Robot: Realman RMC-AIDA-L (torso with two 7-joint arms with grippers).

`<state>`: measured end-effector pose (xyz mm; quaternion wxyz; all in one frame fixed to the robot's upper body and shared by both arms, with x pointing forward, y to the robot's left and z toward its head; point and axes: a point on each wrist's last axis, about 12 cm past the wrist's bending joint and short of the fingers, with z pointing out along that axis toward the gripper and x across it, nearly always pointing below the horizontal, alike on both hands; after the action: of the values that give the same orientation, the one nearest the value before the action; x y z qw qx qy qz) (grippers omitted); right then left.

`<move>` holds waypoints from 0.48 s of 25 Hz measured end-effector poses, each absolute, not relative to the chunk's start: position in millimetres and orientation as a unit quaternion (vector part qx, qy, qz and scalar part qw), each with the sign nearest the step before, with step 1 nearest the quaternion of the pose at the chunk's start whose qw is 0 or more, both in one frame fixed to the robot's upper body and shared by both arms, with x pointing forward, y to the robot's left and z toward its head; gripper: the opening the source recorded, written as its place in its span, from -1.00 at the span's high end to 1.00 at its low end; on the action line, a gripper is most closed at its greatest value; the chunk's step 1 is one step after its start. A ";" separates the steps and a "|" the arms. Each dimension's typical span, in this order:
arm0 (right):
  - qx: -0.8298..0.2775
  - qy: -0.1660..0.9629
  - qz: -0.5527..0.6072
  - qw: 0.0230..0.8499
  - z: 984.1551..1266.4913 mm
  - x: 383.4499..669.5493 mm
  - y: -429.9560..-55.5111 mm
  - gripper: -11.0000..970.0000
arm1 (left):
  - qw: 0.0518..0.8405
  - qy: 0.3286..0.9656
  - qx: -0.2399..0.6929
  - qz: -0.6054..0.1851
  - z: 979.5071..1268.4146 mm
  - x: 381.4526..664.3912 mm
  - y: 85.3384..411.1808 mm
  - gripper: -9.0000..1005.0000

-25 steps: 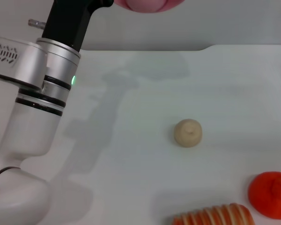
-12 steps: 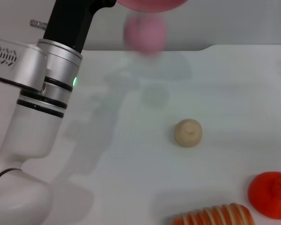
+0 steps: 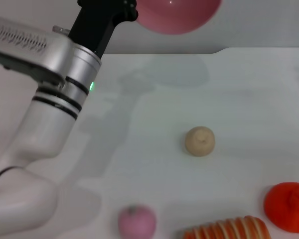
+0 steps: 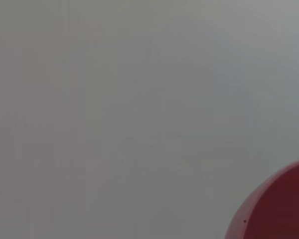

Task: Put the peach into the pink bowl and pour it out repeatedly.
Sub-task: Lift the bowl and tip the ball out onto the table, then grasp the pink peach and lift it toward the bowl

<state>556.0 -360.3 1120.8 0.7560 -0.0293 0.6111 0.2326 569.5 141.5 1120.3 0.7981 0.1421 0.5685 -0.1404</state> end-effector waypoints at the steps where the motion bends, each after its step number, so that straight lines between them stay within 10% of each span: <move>1: -0.030 0.611 0.234 0.755 1120.7 555.9 -359.6 0.08 | 0.790 0.580 0.143 -0.139 1119.8 573.9 141.5 0.89; 12: -0.072 0.624 0.272 0.729 1120.6 553.7 -346.5 0.08 | 0.642 0.742 0.133 -0.138 1125.6 637.2 145.4 0.89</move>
<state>553.7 -346.5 1120.6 0.7293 -0.0724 0.6238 0.2715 637.2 145.4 1125.6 0.6422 0.1335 0.7421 -0.1379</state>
